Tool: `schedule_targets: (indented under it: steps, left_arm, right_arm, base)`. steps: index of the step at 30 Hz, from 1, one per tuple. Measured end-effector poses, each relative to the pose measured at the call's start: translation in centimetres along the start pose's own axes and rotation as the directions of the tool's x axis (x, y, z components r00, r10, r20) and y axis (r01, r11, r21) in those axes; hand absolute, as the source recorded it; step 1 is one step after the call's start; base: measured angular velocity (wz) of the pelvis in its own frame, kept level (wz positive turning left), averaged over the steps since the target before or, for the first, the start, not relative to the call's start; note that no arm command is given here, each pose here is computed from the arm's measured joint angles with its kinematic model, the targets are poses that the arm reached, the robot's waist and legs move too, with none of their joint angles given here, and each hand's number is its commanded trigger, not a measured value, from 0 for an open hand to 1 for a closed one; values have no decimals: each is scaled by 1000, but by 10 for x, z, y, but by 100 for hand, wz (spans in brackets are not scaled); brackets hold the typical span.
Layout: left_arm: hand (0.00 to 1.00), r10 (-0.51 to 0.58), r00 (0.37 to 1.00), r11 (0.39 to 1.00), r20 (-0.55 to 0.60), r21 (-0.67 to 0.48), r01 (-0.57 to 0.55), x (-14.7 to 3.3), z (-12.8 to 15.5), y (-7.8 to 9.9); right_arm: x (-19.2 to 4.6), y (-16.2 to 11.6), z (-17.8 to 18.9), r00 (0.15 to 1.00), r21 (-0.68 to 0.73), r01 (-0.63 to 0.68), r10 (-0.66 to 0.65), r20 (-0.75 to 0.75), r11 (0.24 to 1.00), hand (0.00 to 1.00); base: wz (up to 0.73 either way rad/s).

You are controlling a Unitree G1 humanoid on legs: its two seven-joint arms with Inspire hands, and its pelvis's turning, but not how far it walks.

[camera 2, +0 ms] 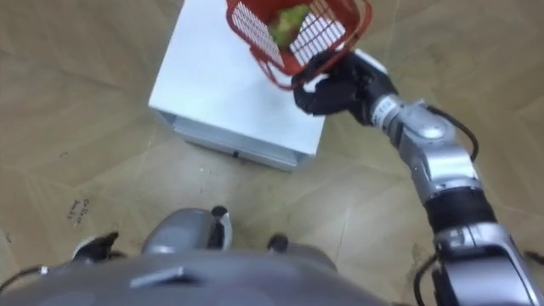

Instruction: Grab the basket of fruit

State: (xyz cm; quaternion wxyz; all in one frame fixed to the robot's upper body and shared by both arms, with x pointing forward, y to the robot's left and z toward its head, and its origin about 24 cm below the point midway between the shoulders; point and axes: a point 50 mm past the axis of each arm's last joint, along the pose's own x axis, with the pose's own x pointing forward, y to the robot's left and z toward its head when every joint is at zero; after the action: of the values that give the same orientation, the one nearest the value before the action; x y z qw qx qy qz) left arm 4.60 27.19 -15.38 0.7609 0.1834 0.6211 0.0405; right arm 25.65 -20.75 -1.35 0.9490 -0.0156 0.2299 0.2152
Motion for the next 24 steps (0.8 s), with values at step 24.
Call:
schedule_targets:
  steps: [24]
  left_arm:
    - [0, -14, 998, 1000, -60, -21, 13, -1, -15, 14]
  right_arm:
    - [11, 1, -25, 984, 36, -72, 77, -163, 997, 100]
  base:
    - [4]
